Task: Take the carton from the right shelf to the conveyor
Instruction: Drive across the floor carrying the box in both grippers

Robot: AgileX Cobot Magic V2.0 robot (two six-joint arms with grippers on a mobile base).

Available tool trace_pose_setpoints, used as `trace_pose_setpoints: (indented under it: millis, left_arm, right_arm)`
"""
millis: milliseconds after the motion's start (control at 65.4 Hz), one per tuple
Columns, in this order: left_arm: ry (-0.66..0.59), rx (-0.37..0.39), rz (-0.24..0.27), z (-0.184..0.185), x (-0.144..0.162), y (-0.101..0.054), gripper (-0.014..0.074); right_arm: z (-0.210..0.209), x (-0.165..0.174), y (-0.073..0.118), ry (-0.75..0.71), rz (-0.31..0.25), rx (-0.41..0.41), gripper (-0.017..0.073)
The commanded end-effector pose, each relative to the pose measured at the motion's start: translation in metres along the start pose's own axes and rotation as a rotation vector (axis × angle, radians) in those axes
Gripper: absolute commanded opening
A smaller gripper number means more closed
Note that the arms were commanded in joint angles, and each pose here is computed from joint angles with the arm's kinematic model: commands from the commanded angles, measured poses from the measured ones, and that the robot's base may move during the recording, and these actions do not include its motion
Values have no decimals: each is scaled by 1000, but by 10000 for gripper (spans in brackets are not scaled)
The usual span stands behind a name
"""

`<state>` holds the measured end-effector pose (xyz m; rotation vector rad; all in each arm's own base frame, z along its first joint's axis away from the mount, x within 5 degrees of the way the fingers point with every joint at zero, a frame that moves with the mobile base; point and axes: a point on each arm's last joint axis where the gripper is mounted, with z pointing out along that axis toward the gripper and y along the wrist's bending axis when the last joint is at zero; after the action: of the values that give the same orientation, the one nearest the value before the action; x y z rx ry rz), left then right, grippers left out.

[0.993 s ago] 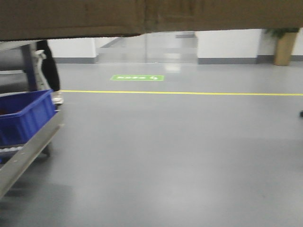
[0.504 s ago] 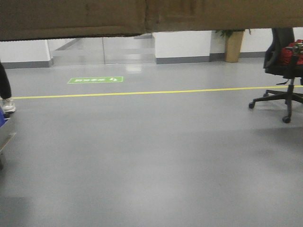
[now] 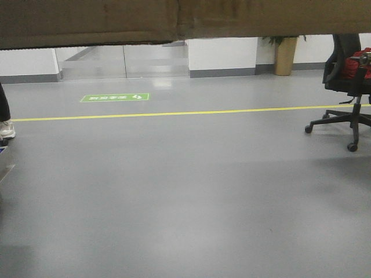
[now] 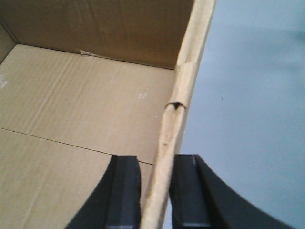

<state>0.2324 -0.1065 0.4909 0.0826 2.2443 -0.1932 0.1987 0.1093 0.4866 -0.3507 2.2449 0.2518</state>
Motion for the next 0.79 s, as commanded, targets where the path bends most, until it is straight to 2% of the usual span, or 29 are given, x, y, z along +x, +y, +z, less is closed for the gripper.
trace_pose_setpoints:
  millis: [0,657,779]
  left_arm:
    - [-42,54,-13,-6,-2,-5,-16]
    - [-44,50,-11,-6,-3,-5,-16]
    - [-54,30,-2,-6,-3,-3,-16]
  right_arm:
    - [-4,-5,2,-70,-12,-29,-66]
    - [-4,-5,2,-70,-12,-29,-66]
    - [-5,-5,2,-69,-11,-30,-66]
